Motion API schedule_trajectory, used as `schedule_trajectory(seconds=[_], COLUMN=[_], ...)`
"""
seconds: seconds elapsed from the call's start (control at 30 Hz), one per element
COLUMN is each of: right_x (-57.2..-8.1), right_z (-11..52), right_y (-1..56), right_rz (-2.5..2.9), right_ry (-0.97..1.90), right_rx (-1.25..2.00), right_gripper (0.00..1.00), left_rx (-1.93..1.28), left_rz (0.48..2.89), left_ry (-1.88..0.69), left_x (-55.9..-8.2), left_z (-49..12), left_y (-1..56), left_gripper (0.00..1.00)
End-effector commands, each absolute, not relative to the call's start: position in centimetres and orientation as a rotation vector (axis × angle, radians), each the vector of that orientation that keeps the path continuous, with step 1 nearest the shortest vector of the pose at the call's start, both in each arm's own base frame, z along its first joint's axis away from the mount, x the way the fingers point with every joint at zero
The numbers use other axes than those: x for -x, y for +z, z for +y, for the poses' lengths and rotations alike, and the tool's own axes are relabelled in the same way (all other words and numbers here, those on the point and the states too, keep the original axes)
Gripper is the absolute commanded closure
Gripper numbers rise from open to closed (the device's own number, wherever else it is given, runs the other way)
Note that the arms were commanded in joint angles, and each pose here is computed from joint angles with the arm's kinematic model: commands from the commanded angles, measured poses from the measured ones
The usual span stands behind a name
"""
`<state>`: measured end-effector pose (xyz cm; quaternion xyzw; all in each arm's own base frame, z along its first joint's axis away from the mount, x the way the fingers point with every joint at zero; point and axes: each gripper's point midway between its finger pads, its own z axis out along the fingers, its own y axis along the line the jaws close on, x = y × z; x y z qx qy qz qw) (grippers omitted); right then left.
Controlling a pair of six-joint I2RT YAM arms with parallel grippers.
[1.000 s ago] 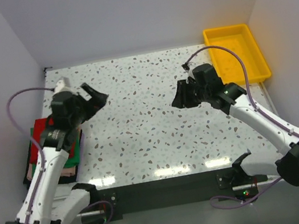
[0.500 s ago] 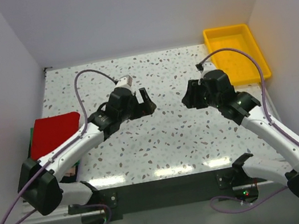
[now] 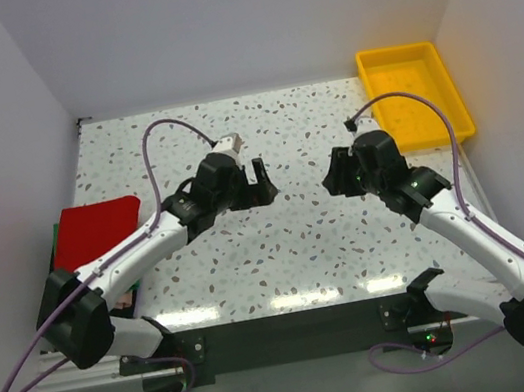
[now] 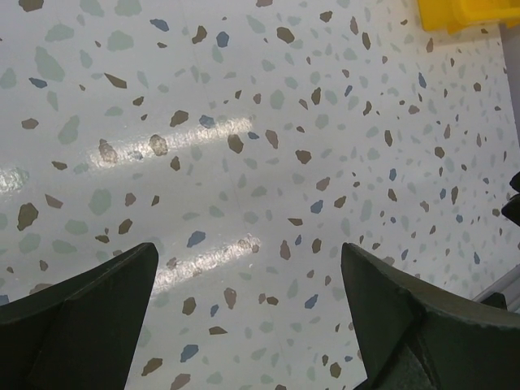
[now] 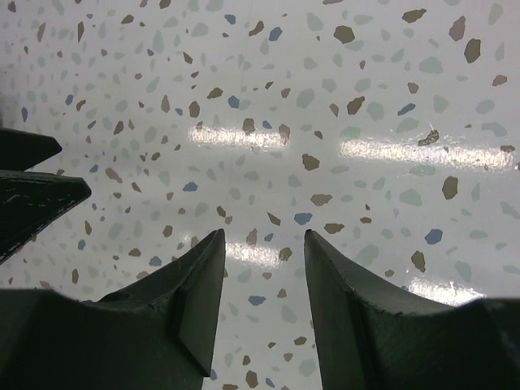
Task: Fold and stack the t-shirts
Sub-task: Reset both grippers
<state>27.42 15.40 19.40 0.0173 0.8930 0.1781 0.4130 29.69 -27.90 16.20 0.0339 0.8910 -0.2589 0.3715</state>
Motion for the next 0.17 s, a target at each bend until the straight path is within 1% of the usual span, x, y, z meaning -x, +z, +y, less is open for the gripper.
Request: schedule_trajectory(seconds=[0.0, 0.13], right_x=[-28.5, -29.0], right_z=[15.4, 14.4], right_y=[21.0, 22.3], right_rz=[2.173, 2.11], right_ry=[0.44, 0.402], right_rx=[-0.06, -0.099], right_gripper=[0.53, 0.52], left_rx=[-0.145, -0.163], left_rz=[2.199, 2.185], left_ry=[-0.714, -0.7], left_x=[-30.7, -31.0], left_z=[-29.3, -29.3], left_y=[18.7, 19.4], left_gripper=[0.0, 0.0])
